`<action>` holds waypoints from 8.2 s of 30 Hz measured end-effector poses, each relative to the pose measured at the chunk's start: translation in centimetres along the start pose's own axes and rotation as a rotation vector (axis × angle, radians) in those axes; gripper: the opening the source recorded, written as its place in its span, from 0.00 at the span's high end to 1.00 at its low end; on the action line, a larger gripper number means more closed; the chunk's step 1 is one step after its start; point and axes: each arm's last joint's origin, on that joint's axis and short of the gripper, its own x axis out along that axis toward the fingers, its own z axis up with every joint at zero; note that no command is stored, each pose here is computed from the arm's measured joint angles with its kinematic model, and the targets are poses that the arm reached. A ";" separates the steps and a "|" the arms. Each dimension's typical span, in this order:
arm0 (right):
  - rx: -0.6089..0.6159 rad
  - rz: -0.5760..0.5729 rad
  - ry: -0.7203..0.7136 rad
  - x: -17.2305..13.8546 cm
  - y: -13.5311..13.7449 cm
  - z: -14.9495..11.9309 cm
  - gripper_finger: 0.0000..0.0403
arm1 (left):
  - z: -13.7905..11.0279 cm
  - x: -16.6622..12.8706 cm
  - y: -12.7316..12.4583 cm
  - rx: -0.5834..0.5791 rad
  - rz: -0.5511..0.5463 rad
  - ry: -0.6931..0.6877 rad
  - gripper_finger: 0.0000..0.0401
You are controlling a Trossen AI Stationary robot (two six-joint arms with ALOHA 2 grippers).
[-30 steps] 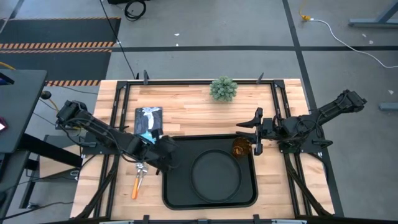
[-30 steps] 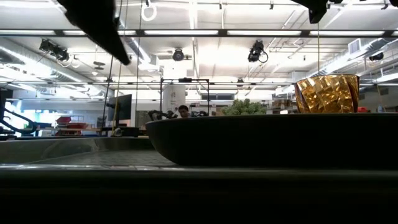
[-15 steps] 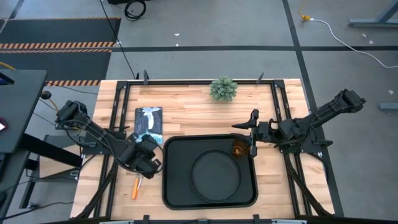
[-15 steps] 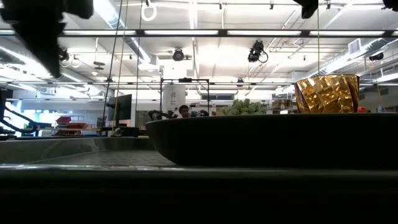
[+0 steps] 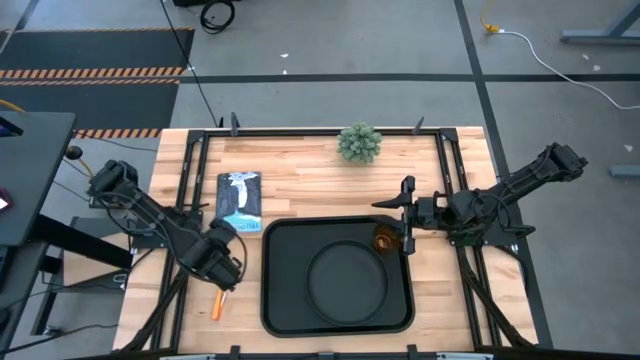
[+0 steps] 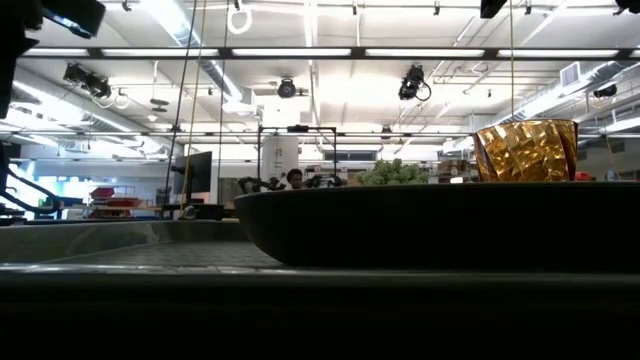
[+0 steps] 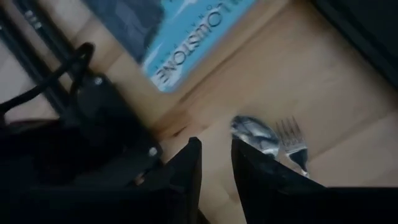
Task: Pick and place plate/cup/fork/spoon on tray
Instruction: Put the orange spoon on the black tray
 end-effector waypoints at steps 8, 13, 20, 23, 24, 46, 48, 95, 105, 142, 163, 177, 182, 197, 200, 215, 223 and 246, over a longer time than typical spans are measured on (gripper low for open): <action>0.004 0.046 -0.009 0.0 0.1 0.1 0.63 | -0.8 -0.7 0.7 -0.066 -0.043 0.099 0.77; 0.002 0.048 -0.005 0.0 0.1 0.0 0.63 | -1.4 -0.8 0.4 -0.057 -0.062 0.131 0.77; -0.009 0.049 -0.001 0.0 0.2 0.0 0.63 | -1.5 1.0 -0.6 -0.050 -0.046 0.009 0.77; -0.026 0.049 -0.007 0.0 0.2 0.0 0.63 | -1.4 1.5 -1.1 -0.059 -0.044 0.009 0.77; -0.028 0.048 -0.012 0.0 0.1 0.1 0.63 | -1.4 1.6 -1.2 -0.061 -0.046 0.008 0.77; 0.010 0.021 -0.086 0.2 -0.5 0.8 0.63 | -1.8 2.2 -2.4 -0.204 -0.061 0.025 0.77; 0.012 0.035 -0.113 0.2 -0.5 1.1 0.63 | -1.9 2.2 -2.6 -0.229 -0.070 0.067 0.77; -0.039 0.116 -0.048 0.2 -0.2 0.3 0.63 | -6.4 6.2 -5.6 -0.274 -0.061 0.327 0.62; -0.033 0.116 -0.048 0.2 -0.1 0.3 0.63 | -6.2 6.2 -6.1 -0.350 -0.109 0.305 0.62; -0.033 0.126 -0.046 0.2 -0.1 0.2 0.63 | -6.1 7.5 -5.5 -0.426 -0.082 0.198 0.69; -0.036 0.152 -0.054 0.2 0.0 0.3 0.63 | -6.3 9.3 -5.2 -0.416 -0.114 0.236 0.74; -0.040 0.149 -0.053 0.2 0.0 0.3 0.63 | -6.0 9.4 -5.4 -0.399 -0.118 0.263 0.99; -0.040 0.149 -0.053 0.2 0.0 0.3 0.63 | -5.8 9.4 -5.3 -0.400 -0.114 0.265 0.99; -0.035 0.148 -0.060 0.2 0.0 0.3 0.63 | -5.2 8.9 -4.4 -0.399 -0.091 0.258 0.99; -0.033 0.148 -0.064 0.2 0.0 0.4 0.63 | -4.9 8.8 -4.3 -0.391 -0.100 0.261 0.99; -0.032 0.147 -0.067 0.2 0.0 0.4 0.63 | -3.9 7.6 -3.3 -0.388 -0.130 0.292 0.97; -0.031 0.147 -0.067 0.2 0.0 0.4 0.63 | -3.9 7.6 -3.3 -0.381 -0.131 0.291 0.76; -0.028 0.160 -0.068 0.2 0.0 0.4 0.63 | -4.4 10.4 -3.1 -0.373 -0.219 0.297 0.98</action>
